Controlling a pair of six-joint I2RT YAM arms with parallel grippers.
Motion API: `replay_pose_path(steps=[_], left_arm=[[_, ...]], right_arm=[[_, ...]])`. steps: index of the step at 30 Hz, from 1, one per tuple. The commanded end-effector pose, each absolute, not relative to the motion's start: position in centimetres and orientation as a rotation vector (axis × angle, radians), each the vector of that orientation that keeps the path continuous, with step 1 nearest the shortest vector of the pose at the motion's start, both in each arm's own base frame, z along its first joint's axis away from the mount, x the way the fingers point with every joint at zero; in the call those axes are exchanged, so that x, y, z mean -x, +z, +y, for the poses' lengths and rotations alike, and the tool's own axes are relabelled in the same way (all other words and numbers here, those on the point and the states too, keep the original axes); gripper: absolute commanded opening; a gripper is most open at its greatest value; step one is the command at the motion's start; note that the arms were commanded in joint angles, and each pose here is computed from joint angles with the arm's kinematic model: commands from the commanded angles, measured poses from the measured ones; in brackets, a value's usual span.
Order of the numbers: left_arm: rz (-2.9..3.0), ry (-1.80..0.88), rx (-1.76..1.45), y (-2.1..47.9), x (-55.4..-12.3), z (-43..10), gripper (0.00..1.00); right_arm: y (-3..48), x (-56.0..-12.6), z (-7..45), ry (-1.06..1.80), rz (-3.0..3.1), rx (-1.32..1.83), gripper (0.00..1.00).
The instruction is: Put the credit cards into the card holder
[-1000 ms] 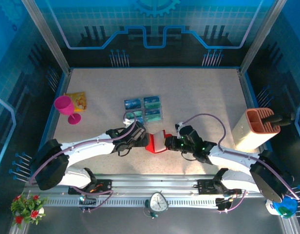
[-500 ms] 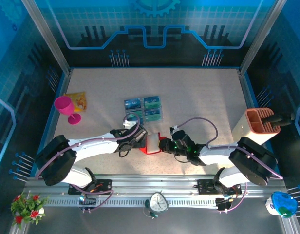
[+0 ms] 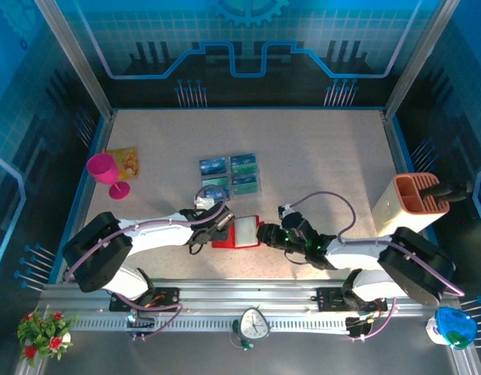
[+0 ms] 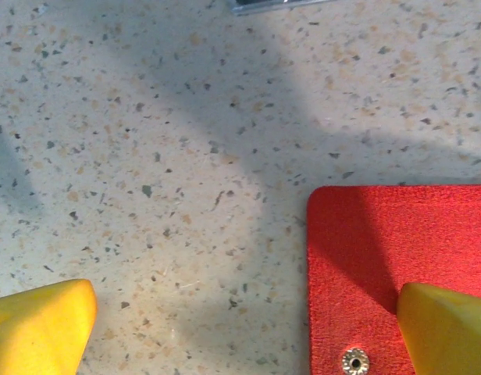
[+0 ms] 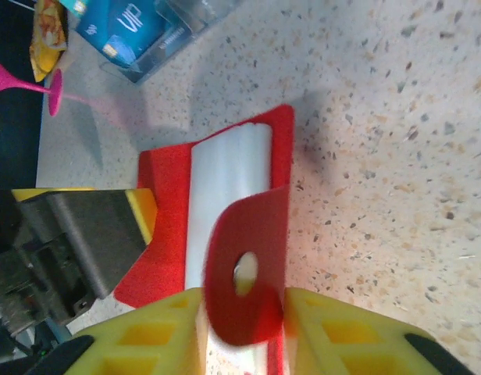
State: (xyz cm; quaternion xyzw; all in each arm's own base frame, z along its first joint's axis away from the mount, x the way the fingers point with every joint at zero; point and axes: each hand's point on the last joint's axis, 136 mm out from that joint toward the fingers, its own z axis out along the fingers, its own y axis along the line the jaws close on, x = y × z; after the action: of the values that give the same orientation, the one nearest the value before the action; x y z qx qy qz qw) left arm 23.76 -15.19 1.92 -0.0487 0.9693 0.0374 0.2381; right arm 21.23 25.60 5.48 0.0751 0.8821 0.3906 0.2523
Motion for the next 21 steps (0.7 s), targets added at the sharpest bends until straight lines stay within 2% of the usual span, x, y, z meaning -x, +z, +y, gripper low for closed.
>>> replay_pose_path(steps=[1, 8, 14, 21], left_arm=[[2.647, 0.177, 0.132, 1.7, -23.6, -13.9, 0.99], [2.631, 0.169, 0.113, 2.3, -24.0, -14.2, 0.99], [2.623, 0.181, 0.102, 2.5, -24.2, -14.1, 0.99], [2.621, 0.182, 0.103, 2.8, -24.1, -14.0, 0.99]], right_arm=[[6.0, -21.4, 23.5, 0.973, 2.396, -0.201, 0.33], [8.3, -21.1, 22.0, 0.879, 2.415, -0.097, 0.22], [9.1, -21.6, 24.8, 0.921, 2.458, 0.057, 0.17], [7.0, -22.5, 27.3, 0.935, 2.517, 0.116, 0.10]])
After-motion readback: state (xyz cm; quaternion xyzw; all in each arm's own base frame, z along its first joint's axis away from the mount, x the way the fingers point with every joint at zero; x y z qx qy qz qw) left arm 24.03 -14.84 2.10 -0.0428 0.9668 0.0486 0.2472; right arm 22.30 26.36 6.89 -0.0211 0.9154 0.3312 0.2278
